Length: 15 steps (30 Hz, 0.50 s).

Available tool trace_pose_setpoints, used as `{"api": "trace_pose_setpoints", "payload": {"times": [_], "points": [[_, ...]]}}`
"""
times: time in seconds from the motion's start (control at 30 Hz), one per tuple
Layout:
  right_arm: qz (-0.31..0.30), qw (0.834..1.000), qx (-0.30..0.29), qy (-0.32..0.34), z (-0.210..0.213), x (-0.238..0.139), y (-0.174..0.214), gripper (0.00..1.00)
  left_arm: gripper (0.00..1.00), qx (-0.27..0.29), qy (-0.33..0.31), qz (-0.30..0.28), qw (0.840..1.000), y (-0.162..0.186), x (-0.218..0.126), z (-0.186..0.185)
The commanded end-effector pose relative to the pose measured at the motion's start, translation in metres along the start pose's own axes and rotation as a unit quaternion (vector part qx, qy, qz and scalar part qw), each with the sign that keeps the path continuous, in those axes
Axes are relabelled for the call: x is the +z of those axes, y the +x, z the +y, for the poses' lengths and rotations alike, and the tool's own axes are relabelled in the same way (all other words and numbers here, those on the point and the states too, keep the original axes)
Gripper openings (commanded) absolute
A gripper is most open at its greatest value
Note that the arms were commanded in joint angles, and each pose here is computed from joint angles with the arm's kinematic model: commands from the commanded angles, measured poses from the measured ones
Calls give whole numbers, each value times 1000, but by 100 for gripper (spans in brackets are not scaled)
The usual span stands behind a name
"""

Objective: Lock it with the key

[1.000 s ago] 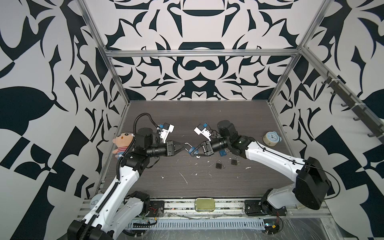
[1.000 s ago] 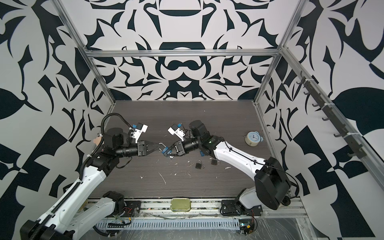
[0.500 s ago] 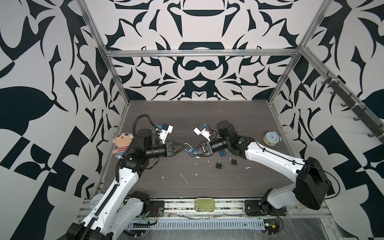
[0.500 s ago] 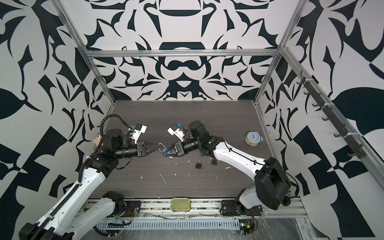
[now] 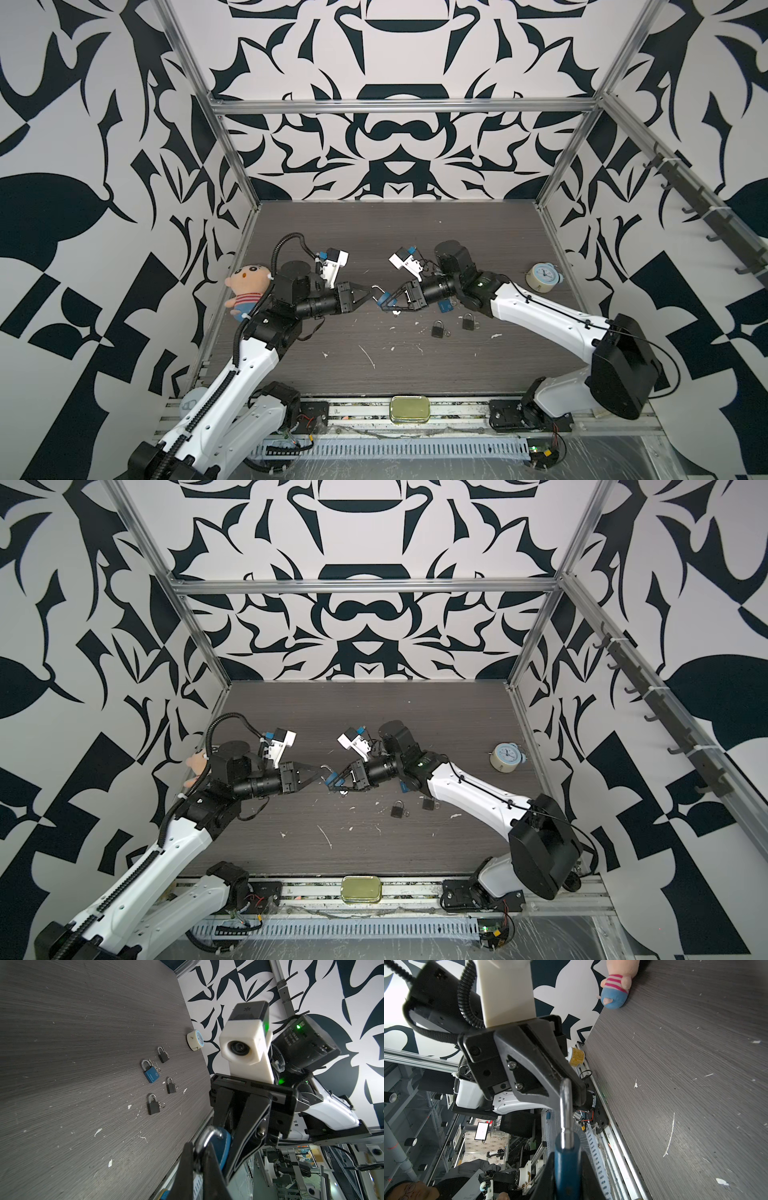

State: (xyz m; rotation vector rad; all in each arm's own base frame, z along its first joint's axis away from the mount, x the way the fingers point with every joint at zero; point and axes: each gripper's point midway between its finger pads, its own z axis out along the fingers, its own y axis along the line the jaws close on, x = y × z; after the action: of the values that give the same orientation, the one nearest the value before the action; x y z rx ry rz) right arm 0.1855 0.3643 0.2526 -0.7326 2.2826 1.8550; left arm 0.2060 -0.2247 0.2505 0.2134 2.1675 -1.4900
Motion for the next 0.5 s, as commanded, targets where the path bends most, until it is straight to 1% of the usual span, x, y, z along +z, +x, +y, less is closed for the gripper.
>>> {"api": "trace_pose_setpoints", "payload": {"times": [0.0,0.47], "points": [[-75,989,-122,-42,52,-7,-44,0,0,-17,22,82,996,46,10,2],[-89,987,-135,-24,36,-3,-65,0,0,-17,41,130,991,90,24,-8]]}}
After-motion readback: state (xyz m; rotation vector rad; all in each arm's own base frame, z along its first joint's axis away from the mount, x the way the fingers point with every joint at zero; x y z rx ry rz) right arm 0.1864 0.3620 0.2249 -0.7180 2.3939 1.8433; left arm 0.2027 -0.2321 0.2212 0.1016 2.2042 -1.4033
